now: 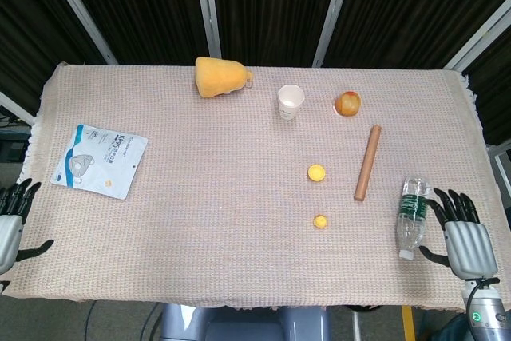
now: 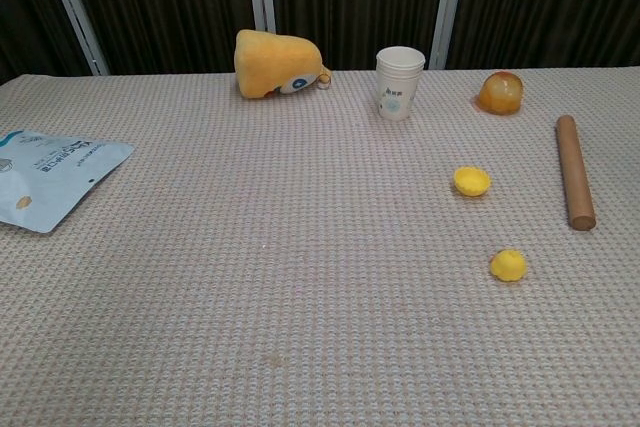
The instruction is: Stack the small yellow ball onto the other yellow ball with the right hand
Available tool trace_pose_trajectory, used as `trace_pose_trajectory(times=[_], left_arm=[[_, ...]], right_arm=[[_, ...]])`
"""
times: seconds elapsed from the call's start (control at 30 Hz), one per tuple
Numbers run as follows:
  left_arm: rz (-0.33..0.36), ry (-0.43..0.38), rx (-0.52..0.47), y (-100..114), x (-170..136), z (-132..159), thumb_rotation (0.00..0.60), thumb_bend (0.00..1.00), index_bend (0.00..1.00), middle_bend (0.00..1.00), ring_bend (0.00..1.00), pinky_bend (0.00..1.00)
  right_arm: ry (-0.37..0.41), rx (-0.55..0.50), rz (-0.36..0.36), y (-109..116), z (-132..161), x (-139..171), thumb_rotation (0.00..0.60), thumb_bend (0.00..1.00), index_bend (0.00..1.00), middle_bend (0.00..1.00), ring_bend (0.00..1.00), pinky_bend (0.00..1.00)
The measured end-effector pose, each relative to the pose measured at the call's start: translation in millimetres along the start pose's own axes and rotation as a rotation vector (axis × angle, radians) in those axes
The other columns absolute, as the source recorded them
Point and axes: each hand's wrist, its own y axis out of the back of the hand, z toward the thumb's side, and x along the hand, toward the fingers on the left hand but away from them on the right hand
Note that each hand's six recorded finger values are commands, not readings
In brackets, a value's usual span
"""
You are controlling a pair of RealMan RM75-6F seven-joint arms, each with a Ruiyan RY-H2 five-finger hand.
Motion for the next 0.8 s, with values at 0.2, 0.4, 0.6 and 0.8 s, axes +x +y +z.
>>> trace_pose_trajectory(times=[0.2,0.4,0.6,0.8], left_arm=[[0.01,-0.005,0.009,2.6,-0.4,1.0,0.6,0.0,0.0,0.0,0.0,0.01],[0.003,-0.003,-0.001,0.7,0.1,0.8,0.6,0.0,0.0,0.0,0.0,0.01],[0.013,0.002,0.011,2.8,-1.0,0.2,0.6,0.0,0.0,0.0,0.0,0.01],[0.017,0.003,0.011,3.0,-1.1,1.3,0.6,0.0,0.0,0.0,0.0,0.01]], right_arm=[[-0.005,-0.016,0.008,1.1,-0.4,1.7,0.6,0.0,0.21,0.07,0.0,0.0],[0.007,-0.011,0.02,-0.5,2.2,2.0,0.6,0.0,0.21,0.07,0.0,0.0],[0.036,-0.011,-0.001,4.8,12.4,-1.6,0.6,0.0,0.26,0.06,0.0,0.0],[0.069,-0.052,-0.014,5.1,39.6,-15.4,0.6,0.0,0.26,0.06,0.0,0.0]])
